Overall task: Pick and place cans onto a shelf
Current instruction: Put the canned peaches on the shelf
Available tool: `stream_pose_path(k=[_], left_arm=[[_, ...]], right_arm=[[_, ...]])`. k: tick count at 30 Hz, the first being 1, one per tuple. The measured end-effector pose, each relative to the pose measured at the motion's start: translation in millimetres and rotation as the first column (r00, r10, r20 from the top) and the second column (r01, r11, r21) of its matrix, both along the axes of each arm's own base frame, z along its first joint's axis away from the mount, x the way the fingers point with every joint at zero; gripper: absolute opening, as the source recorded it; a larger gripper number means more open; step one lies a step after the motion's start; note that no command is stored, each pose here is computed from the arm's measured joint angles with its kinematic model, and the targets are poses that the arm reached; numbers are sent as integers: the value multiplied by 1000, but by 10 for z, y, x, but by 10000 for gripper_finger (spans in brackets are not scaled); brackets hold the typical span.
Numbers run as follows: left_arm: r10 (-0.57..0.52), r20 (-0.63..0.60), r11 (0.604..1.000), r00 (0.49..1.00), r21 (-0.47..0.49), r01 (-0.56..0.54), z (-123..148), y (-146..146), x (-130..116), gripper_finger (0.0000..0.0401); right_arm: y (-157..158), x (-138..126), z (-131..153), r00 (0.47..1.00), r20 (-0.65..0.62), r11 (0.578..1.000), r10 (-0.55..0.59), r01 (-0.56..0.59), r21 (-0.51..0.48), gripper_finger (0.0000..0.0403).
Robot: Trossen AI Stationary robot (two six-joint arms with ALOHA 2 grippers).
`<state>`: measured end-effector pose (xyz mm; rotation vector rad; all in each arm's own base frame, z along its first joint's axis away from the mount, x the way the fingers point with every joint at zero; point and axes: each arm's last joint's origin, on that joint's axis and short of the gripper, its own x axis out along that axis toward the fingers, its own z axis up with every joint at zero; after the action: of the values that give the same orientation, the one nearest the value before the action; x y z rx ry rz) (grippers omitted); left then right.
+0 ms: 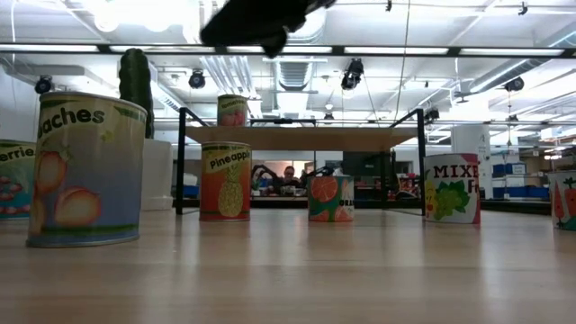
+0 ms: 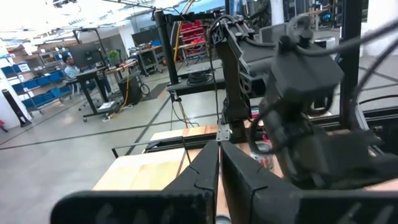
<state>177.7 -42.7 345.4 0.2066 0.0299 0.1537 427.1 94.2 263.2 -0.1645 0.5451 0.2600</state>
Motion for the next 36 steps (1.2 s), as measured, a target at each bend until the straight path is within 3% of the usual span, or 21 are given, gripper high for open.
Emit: stream_pose_path(k=[16, 24, 30, 36], left_arm=[[0, -2, 1000, 1000, 0, 0, -3, -1, 6, 0], [0, -2, 1000, 1000, 0, 0, -3, -1, 5, 0], [0, -1, 1000, 1000, 0, 0, -2, -1, 5, 0], [-1, -1, 1000, 1000, 0, 1, -1, -1, 4, 0]], right_arm=[[107, 430, -298, 999, 5, 999, 53, -53, 0, 9], [118, 480, -311, 998, 32, 999, 52, -52, 5, 18], [119, 480, -311, 999, 30, 999, 44, -44, 15, 89], [147, 478, -334, 1000, 16, 998, 26, -27, 49, 216]])
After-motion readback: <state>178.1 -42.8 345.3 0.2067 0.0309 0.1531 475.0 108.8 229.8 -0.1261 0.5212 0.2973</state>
